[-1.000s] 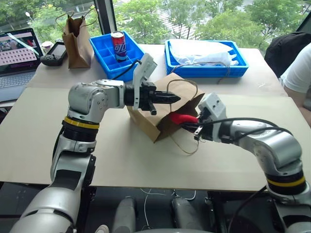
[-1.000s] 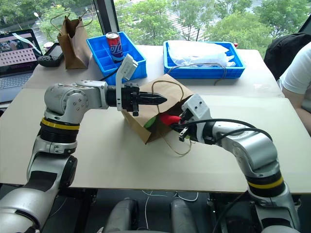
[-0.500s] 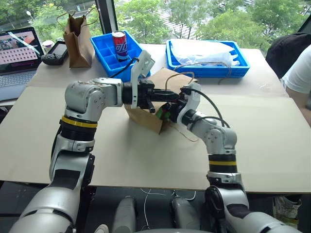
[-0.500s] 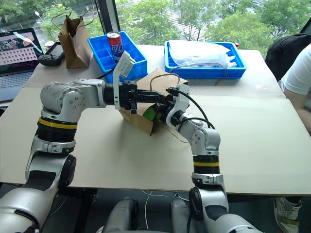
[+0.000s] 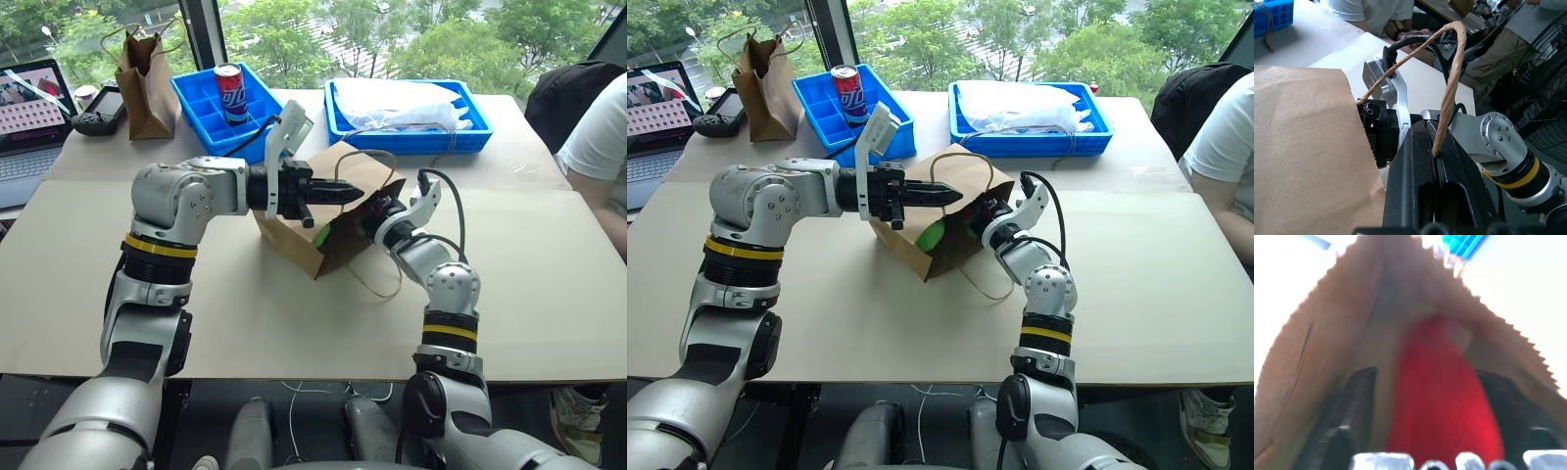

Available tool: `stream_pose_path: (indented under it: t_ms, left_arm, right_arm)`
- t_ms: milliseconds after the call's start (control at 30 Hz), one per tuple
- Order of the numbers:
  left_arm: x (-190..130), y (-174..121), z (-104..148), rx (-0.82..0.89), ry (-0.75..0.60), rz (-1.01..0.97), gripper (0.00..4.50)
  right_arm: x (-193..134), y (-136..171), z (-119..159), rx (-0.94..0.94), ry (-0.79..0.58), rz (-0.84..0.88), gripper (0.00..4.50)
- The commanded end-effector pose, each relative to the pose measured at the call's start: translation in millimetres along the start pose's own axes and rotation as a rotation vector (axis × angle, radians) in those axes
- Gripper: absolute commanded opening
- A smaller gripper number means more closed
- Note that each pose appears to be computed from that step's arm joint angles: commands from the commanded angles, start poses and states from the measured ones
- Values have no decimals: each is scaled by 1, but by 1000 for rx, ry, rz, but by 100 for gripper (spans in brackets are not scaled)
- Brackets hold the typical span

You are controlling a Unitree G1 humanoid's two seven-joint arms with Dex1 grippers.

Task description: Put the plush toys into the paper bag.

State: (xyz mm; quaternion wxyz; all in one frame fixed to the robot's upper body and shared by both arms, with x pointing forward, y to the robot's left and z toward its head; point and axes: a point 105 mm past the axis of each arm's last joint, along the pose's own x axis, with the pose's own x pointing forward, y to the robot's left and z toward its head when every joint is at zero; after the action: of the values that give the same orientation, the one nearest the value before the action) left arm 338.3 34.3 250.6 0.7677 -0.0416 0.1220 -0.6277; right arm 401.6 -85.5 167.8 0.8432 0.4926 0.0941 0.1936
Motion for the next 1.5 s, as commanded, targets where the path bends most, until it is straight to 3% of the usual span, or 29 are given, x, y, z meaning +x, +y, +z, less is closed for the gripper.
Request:
stream_pose_path:
  t_ms: [33, 300, 533, 667, 800, 900, 1233, 1267, 1433, 1500]
  left_arm:
    - [1, -6, 17, 63, -32, -11, 0]
    - [3, -3, 18, 65, -43, -12, 0]
    - [4, -3, 17, 65, -42, -16, 0]
    - [4, -4, 16, 65, -40, -20, 0]
    - [4, -3, 17, 69, -40, -19, 0]
    - [3, -3, 20, 71, -44, -19, 0]
    - [1, -2, 22, 77, -42, -15, 0]
    - [1, -2, 22, 77, -42, -13, 0]
    - [-2, -1, 23, 84, -42, 3, 0]
    - [-4, 0, 26, 92, -50, 13, 0]
  right_arm:
    - [-3, 20, -16, 34, 23, 55, 442]
    - [-24, 16, -32, -235, 140, 21, 442]
    - [-54, 21, -17, -419, 163, 45, 442]
    - [-83, 31, -11, -681, 256, 77, 442]
    - [-114, 14, -1, -995, 396, 5, 442]
    - [-127, 0, -11, -1160, 511, 13, 442]
    - [-105, -49, -53, -1374, 575, 43, 442]
    - [-103, -52, -53, -1387, 574, 33, 391]
    - [-101, -52, -45, -1374, 526, 42, 232]
    - [-97, -39, -31, -1376, 421, 77, 172]
